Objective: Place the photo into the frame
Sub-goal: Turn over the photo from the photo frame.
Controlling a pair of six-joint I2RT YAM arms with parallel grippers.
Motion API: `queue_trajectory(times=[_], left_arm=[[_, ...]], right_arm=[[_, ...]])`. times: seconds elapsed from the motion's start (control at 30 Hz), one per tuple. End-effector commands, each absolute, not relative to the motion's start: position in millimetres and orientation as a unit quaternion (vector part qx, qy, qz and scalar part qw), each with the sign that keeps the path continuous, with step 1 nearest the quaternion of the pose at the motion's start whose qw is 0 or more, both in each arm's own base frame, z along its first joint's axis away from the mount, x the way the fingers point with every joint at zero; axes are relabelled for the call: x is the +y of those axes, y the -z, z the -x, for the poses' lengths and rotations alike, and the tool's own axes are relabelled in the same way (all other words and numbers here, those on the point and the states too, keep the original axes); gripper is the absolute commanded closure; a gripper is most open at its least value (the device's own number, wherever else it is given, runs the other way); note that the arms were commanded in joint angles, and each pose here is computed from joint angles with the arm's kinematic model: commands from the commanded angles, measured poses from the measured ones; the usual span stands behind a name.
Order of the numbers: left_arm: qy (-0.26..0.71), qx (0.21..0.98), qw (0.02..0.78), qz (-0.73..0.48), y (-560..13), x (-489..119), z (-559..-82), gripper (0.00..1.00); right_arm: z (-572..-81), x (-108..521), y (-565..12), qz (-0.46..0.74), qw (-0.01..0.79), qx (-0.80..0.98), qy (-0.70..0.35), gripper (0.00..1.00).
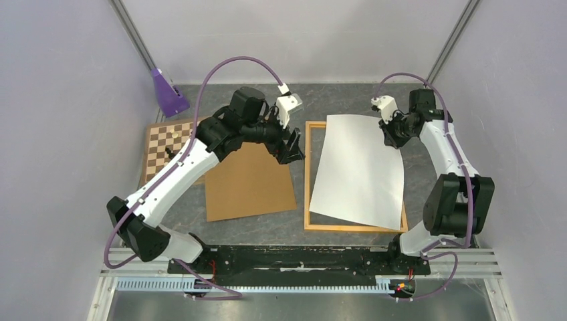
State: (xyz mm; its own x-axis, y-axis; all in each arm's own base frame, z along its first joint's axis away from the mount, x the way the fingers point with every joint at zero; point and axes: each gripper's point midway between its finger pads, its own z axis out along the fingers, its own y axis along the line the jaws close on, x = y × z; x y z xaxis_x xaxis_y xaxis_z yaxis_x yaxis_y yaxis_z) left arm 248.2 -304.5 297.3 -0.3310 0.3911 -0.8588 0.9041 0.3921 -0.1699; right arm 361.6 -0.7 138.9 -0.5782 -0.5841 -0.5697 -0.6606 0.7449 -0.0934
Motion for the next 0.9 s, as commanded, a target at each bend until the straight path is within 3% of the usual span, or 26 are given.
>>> queue_trajectory(times=[0.0, 0.87], left_arm=[[0.322, 0.722, 0.411, -0.454, -309, -312, -261, 0.12], [0.312, 0.729, 0.407, -0.453, -303, -317, -271, 0.12]], right_arm=[[-382, -7, -152, 0.388, 0.309, 0.867, -0.044, 1.00], [-398, 8, -109, 0.388, 0.278, 0.871, -0.115, 1.00]])
